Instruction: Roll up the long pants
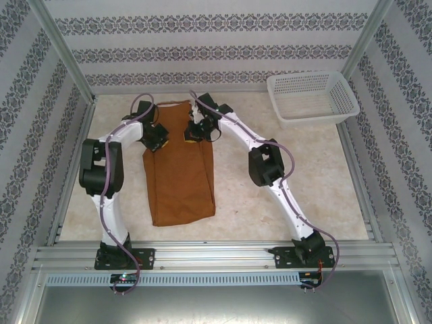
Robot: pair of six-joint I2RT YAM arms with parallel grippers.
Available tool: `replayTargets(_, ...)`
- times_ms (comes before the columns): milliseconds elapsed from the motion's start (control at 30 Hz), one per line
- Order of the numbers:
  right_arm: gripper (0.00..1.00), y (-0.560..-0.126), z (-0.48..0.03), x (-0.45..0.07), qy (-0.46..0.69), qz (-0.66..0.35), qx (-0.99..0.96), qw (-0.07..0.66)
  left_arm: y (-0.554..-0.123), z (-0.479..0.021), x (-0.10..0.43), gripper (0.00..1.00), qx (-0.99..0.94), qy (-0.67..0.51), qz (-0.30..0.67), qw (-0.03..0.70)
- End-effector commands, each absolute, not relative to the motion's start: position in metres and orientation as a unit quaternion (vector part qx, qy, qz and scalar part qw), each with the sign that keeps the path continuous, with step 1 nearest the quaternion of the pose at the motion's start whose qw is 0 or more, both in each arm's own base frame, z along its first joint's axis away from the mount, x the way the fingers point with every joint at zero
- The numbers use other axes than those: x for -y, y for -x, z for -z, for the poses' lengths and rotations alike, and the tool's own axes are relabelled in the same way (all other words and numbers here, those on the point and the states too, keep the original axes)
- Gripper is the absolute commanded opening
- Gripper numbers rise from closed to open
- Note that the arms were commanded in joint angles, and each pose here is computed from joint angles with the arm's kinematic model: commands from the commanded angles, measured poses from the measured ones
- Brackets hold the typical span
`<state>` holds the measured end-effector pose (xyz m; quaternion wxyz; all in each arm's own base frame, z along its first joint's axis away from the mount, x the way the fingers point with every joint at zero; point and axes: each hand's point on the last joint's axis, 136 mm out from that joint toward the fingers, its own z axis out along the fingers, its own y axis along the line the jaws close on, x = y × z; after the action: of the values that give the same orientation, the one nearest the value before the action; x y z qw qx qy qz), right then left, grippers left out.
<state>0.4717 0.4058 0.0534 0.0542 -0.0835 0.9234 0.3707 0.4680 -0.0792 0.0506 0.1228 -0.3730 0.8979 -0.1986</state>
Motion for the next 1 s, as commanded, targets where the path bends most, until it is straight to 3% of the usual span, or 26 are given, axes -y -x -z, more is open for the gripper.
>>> replayTargets(0, 0.00, -0.463, -0.035, -0.395, 0.059, -0.352, -0.934, 0.020, -0.480, -0.047, 0.092, 0.00, -0.909, 0.348, 0.194, 0.121)
replayTargets(600, 0.00, -0.481, 0.001, -0.288, 0.004, -0.277, -0.961, 0.000, -0.507, -0.021, 0.155, 0.00, -0.932, 0.294, 0.195, 0.083)
replayTargets(967, 0.00, -0.503, -0.061, -0.258, 0.038, -0.256, -0.964, 0.068, -0.560, -0.087, 0.165, 0.00, -0.928, 0.263, 0.217, 0.147)
